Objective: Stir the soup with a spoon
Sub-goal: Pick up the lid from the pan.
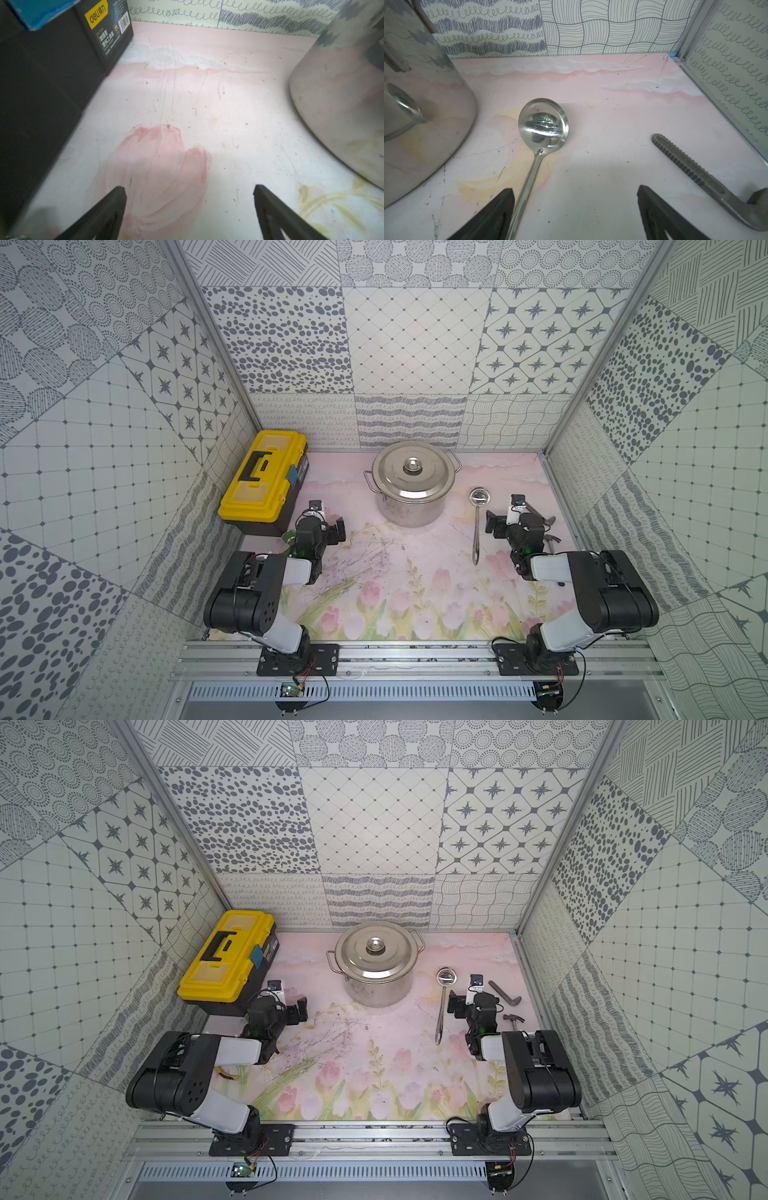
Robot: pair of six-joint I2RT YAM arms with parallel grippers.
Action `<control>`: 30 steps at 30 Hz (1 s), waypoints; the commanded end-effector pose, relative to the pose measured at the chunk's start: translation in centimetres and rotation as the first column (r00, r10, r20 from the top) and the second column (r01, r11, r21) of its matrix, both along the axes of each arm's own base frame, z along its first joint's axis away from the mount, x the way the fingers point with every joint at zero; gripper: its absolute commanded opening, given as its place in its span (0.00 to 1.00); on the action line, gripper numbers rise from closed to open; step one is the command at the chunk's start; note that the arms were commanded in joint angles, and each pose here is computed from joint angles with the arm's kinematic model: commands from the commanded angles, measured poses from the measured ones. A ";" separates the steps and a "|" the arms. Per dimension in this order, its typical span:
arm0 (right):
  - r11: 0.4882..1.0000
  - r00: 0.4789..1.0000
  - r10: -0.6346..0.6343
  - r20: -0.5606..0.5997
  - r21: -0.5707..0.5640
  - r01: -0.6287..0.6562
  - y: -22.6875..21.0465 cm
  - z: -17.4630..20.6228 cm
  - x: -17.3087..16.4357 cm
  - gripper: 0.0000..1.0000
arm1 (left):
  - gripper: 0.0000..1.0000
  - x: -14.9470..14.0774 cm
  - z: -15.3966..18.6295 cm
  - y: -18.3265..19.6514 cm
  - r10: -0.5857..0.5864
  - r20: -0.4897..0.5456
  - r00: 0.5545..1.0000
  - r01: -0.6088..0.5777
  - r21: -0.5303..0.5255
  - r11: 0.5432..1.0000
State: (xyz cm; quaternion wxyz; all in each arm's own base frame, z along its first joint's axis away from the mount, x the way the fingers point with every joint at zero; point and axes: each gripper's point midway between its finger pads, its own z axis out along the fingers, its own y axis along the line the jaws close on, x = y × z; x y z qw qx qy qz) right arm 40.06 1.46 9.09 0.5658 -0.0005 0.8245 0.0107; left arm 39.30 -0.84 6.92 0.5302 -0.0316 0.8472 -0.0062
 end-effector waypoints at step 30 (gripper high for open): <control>0.999 0.999 0.016 0.047 -0.030 -0.015 1.0 7.1 0.0 0.97 | 0.99 1.4 4.9 1.0 0.101 -0.183 0.978 -0.105 -0.012 0.994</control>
